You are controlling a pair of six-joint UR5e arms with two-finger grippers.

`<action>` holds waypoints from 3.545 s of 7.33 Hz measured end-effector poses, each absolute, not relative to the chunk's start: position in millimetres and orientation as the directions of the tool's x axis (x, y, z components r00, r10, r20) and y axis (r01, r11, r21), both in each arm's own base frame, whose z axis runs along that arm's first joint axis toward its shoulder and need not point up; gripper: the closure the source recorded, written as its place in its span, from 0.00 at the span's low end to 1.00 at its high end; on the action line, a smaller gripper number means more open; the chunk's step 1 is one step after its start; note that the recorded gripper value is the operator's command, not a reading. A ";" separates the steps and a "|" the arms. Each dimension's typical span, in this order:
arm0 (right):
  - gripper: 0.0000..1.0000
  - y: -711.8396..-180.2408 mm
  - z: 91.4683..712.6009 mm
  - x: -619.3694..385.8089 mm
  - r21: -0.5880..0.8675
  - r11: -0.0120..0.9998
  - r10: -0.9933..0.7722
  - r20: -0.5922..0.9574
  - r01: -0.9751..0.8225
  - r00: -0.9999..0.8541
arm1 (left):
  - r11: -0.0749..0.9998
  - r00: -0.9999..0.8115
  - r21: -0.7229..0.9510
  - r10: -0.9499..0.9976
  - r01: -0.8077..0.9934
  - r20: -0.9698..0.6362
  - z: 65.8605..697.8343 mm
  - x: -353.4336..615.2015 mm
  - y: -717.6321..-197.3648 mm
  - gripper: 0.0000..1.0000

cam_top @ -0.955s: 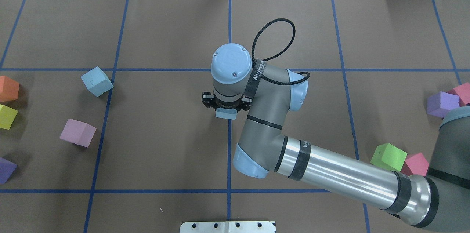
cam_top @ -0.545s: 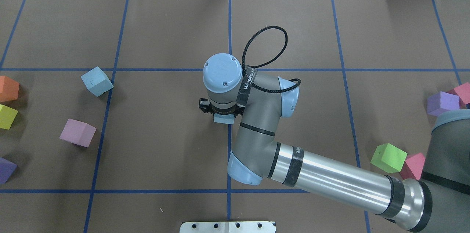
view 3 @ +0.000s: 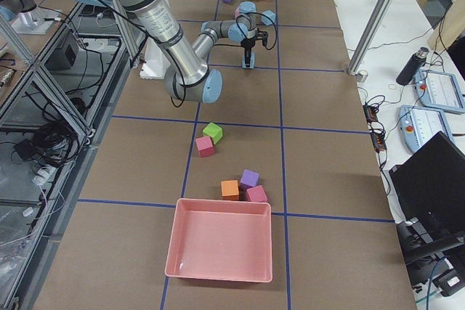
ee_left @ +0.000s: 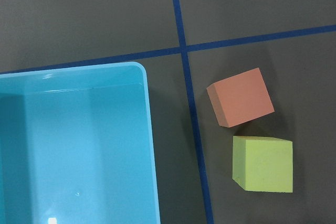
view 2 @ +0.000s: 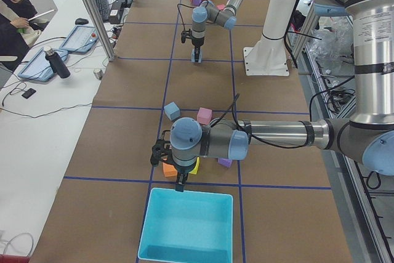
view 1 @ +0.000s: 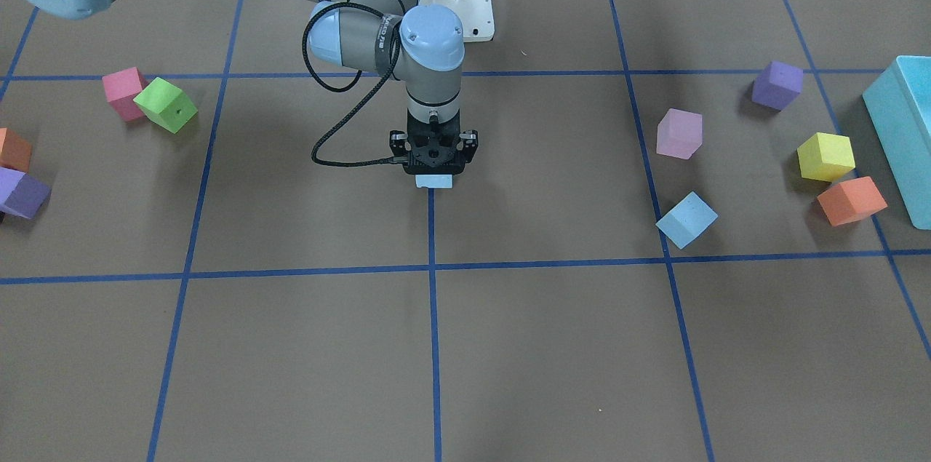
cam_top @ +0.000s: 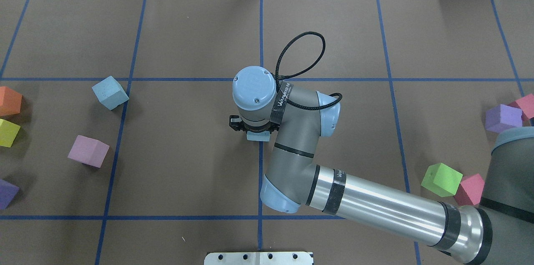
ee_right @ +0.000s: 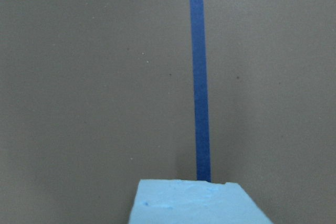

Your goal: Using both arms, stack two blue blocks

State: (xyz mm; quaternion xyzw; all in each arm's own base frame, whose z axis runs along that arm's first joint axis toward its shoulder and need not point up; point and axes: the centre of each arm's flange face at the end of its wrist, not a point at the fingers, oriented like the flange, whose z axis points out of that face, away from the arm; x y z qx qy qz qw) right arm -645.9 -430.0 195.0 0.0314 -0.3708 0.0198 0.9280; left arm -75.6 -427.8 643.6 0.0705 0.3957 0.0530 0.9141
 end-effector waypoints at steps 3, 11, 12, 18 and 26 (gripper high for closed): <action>0.03 -431.1 196.2 -645.1 0.060 0.997 -0.001 0.688 -0.055 0.726 | 0.985 0.681 0.170 0.152 -0.041 -0.716 643.8 -75.6 -427.8 0.02; 0.02 -473.4 135.3 -476.9 0.152 0.984 -0.048 0.725 -0.091 0.687 | 0.981 0.682 0.190 0.167 -0.042 -0.712 637.6 -75.6 -431.4 0.02; 0.02 -484.1 164.8 -433.1 0.196 0.979 -0.095 0.701 -0.063 0.707 | 0.969 0.683 0.243 0.207 -0.044 -0.701 627.6 -75.0 -437.5 0.02; 0.01 -557.8 361.5 -179.9 0.317 0.921 -0.375 0.563 0.227 0.737 | 0.886 0.639 0.458 0.396 -0.076 -0.659 564.3 -6.2 -491.7 0.02; 0.00 -497.5 616.3 85.2 0.095 0.981 -0.192 0.600 0.169 0.777 | 0.737 0.472 0.623 0.662 -0.263 -0.583 455.1 176.4 -587.6 0.02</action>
